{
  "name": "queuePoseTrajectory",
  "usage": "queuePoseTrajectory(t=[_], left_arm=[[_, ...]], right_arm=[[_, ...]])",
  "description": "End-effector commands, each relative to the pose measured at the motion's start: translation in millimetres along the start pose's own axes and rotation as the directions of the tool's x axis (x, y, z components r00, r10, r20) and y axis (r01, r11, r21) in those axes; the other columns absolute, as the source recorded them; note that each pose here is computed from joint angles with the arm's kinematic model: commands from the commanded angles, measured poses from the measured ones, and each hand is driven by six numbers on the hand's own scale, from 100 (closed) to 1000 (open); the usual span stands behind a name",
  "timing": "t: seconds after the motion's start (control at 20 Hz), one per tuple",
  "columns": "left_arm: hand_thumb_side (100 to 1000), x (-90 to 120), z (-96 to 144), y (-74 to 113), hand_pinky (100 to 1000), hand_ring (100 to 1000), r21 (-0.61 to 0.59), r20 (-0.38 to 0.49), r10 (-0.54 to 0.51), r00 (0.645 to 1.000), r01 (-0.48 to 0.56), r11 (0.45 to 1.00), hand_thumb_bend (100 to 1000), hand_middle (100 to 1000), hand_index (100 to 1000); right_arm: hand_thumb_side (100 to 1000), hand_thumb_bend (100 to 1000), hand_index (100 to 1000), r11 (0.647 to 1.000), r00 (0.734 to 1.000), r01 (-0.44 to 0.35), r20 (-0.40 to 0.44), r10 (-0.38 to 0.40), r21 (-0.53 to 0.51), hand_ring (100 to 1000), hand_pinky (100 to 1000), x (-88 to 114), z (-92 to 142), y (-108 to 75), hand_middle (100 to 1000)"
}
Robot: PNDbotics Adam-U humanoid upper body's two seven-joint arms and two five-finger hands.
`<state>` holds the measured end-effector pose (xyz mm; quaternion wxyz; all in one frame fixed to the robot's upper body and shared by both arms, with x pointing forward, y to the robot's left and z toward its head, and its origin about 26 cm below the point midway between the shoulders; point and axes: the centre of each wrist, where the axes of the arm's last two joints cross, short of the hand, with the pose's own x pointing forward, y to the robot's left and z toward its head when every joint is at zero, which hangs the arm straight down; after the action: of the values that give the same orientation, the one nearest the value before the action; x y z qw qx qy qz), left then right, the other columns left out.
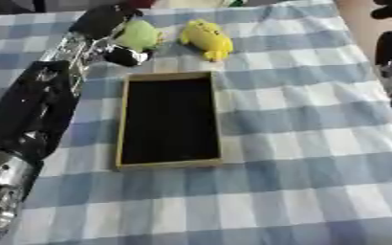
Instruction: Pick up objects on the table and place them in the box.
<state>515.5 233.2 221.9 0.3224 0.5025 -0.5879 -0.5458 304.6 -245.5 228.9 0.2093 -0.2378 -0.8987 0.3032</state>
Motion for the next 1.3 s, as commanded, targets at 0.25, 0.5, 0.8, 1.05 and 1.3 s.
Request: queuePoseTrajectory(t=[0.25, 0.5, 0.8, 1.05, 1.3], left_arm=[[334, -7.5, 0.2, 6.8, 753, 762, 0.066, -0.032, -0.03, 0.999, 0.032, 0.997, 314, 803, 902], [106, -9.2, 1.9, 2.7, 650, 591, 0.081, -0.026, -0.032, 0.999, 0.034, 0.996, 127, 626, 793], [137, -14.4, 3.4, 6.4, 553, 443, 0.132, 0.0, 0.009, 1.0, -0.009, 0.991, 100, 421, 667], [231, -26.1, 5.0, 32.0, 581, 452, 0.138, 0.085, 0.088, 0.992, -0.099, 0.986, 100, 418, 679], [255, -26.9, 12.3, 77.9, 587, 452, 0.149, 0.267, 0.105, 0.958, -0.149, 0.978, 100, 412, 683]], right_arm=[[765, 100, 844, 1.0, 1.0, -0.003, 0.027, 0.003, -0.01, 732, 796, 3.8, -5.5, -5.7, 754], [766, 100, 844, 1.0, 1.0, -0.002, 0.025, 0.003, -0.012, 733, 796, 3.8, -5.4, -5.7, 754], [765, 100, 843, 1.0, 1.0, -0.005, 0.021, 0.005, -0.013, 733, 796, 3.4, -4.7, -5.7, 754], [763, 100, 844, 1.0, 1.0, -0.013, 0.013, 0.013, -0.013, 733, 796, 2.2, -3.0, -7.0, 754], [761, 100, 844, 1.0, 1.0, -0.025, 0.003, 0.025, -0.006, 733, 797, 0.6, -0.1, -8.2, 754]])
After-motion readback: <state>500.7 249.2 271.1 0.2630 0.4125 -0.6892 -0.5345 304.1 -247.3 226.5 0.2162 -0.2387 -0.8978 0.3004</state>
